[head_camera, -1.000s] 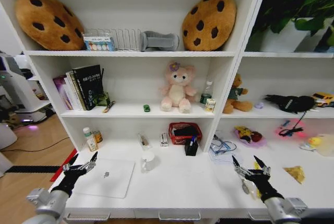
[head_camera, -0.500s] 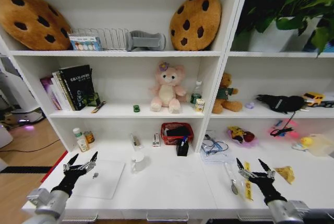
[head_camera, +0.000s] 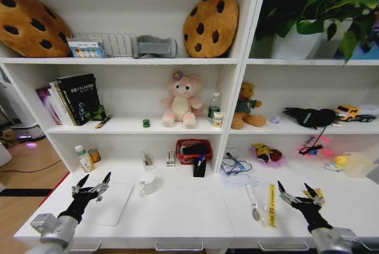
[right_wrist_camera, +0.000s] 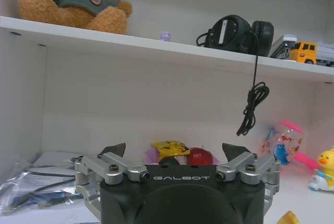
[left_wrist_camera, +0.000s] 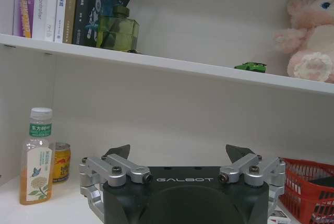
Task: Organize the objects on the table.
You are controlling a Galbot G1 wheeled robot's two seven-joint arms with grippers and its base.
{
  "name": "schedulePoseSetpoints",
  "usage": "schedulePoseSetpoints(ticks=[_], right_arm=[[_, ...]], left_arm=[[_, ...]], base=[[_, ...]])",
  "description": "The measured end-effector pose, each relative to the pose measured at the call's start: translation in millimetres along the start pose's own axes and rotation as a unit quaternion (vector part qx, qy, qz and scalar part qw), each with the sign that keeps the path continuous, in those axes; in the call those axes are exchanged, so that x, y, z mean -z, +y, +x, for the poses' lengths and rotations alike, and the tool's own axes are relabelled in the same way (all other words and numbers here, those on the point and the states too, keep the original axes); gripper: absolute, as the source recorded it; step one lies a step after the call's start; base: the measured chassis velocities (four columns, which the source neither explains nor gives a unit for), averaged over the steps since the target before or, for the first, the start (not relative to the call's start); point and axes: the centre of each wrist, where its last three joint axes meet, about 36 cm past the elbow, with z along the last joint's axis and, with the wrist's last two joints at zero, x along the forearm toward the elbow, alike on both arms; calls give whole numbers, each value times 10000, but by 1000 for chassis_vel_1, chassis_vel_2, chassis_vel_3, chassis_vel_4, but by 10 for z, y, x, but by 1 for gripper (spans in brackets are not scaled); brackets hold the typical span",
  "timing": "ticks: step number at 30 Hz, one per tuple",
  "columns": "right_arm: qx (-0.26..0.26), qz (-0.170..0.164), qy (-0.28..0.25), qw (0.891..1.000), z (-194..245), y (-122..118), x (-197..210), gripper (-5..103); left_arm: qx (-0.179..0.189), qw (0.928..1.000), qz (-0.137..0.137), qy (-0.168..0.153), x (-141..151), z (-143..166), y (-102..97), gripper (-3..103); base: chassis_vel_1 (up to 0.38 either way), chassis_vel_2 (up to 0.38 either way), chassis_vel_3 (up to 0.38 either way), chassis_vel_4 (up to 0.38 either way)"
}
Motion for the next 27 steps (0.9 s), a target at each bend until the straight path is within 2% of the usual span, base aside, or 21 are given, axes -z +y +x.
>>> schedulePoseSetpoints(ticks=[16, 22, 27], right_arm=[[-303, -29, 24, 9995, -63, -168, -40, 100], [-506, -31, 47, 9987, -105, -244, -97, 100], [-847, -187, 237, 9960, -243, -296, -108, 100]], left_arm=[[1, 10000, 0, 0, 0, 0, 0, 100], [0, 10000, 0, 0, 0, 0, 0, 100], [0, 10000, 0, 0, 0, 0, 0, 100]], base=[[-68, -65, 73, 70], [-81, -58, 61, 70], [-10, -9, 2, 6]])
